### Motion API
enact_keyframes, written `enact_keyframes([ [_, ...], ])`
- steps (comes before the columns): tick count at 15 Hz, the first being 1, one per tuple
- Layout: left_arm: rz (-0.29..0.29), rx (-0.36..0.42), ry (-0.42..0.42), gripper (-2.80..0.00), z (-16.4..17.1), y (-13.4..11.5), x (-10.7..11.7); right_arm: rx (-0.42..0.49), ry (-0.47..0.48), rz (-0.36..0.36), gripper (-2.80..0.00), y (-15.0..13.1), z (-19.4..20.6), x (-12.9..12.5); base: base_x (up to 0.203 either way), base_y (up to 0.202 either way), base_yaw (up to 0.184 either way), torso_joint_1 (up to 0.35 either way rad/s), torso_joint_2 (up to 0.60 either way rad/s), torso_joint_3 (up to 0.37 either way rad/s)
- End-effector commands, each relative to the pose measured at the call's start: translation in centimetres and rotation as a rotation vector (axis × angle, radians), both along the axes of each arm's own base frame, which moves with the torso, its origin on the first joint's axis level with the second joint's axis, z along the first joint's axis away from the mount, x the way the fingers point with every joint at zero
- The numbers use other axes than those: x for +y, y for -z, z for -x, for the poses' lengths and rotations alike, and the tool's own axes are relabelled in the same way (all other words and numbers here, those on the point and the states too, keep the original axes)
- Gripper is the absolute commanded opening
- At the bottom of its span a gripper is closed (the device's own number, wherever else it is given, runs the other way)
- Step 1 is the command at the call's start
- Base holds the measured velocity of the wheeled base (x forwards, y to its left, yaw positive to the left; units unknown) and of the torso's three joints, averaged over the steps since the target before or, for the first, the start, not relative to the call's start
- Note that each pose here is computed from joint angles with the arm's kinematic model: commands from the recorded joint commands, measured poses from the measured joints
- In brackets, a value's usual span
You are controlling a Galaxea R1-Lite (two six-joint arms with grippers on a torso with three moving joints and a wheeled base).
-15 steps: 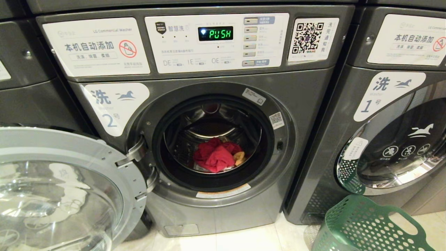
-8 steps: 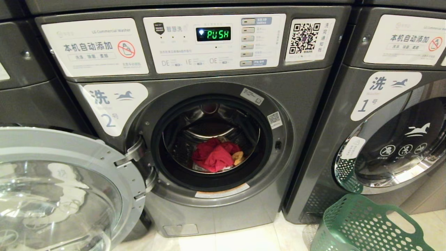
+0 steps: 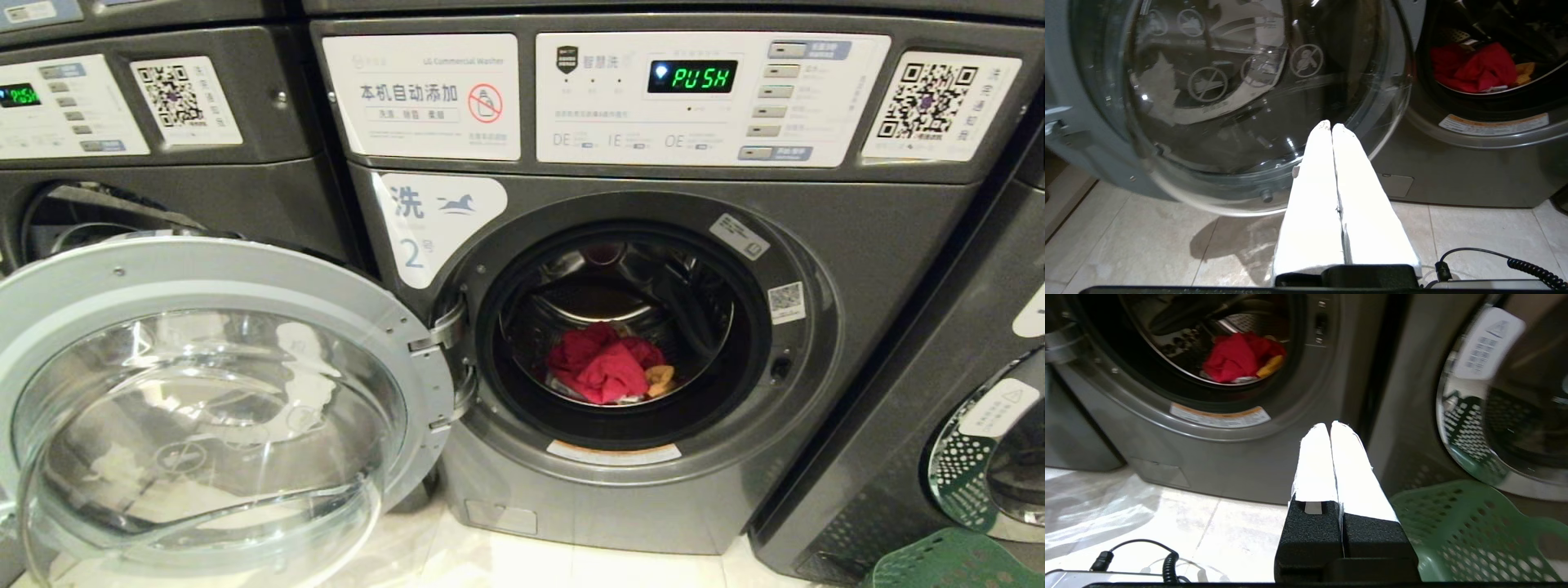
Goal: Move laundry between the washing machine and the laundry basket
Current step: Pick a cloth and place it into the basket
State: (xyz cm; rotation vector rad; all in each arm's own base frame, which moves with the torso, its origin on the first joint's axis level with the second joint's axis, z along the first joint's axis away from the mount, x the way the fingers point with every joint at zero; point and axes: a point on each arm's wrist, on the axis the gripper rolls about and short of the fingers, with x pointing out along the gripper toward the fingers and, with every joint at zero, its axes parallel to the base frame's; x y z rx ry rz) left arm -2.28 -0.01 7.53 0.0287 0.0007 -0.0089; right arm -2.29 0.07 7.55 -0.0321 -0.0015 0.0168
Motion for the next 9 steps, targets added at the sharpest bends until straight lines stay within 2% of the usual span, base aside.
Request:
enact_keyframes([
  [1, 0.0, -0.001, 0.0, -2.8, 0.01, 0.01, 0.0, 0.001, 0.0, -0.001, -2.8, 0.0, -0.01, 0.0, -0.002, -0.003, 0.091, 0.002, 0.0, 0.006],
  [9, 0.009, -0.001, -0.004, -2.8, 0.01, 0.0, 0.01, 0.001, 0.0, -0.001, -2.8, 0.0, -0.01, 0.0, 0.0, 0.0, 0.0, 0.0, 0.0, 0.0],
])
